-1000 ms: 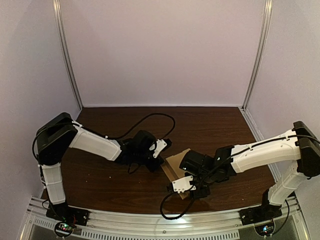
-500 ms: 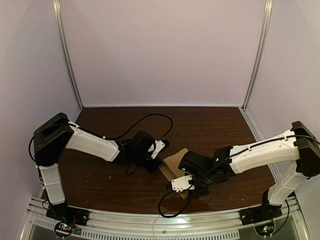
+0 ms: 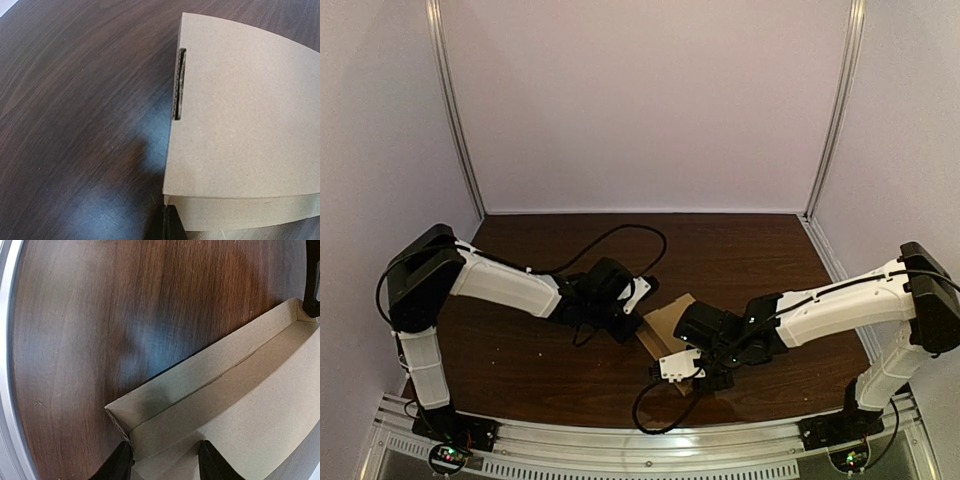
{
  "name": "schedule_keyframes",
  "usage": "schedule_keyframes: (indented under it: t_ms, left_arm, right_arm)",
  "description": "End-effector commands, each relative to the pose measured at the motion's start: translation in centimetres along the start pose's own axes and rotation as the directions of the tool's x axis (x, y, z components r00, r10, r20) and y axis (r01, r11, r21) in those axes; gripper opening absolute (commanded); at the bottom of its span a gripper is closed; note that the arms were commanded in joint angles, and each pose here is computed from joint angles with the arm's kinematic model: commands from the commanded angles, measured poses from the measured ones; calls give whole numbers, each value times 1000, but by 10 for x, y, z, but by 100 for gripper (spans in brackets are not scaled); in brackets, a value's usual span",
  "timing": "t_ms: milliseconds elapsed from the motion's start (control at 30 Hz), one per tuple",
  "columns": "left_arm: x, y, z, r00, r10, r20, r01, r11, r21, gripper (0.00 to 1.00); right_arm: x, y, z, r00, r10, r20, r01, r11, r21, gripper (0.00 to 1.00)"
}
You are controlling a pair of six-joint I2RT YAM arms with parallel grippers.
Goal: Fold the paper box
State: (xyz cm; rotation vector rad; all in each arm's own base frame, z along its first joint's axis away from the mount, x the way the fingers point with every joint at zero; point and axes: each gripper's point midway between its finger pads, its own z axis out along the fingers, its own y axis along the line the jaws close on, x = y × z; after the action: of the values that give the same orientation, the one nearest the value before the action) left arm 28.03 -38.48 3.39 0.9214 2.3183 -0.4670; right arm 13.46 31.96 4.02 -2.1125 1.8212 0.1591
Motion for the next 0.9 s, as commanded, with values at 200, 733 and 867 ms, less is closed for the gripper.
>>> schedule_keyframes:
  t_ms: [200, 733, 867]
  left_arm:
    - [-13, -4, -2, 999, 35, -5, -35, 999, 2, 0]
    - [-9, -6, 1, 998, 48, -42, -48, 999, 9, 0]
    - [-7, -5, 2, 998, 49, -47, -49, 999, 5, 0]
  right_arm:
    - [32, 21, 19, 992, -5, -129, -6, 996, -84, 44]
    - [30, 16, 17, 991, 27, -135, -38, 996, -80, 44]
    - [33, 9, 19, 988, 33, -154, -40, 998, -45, 42]
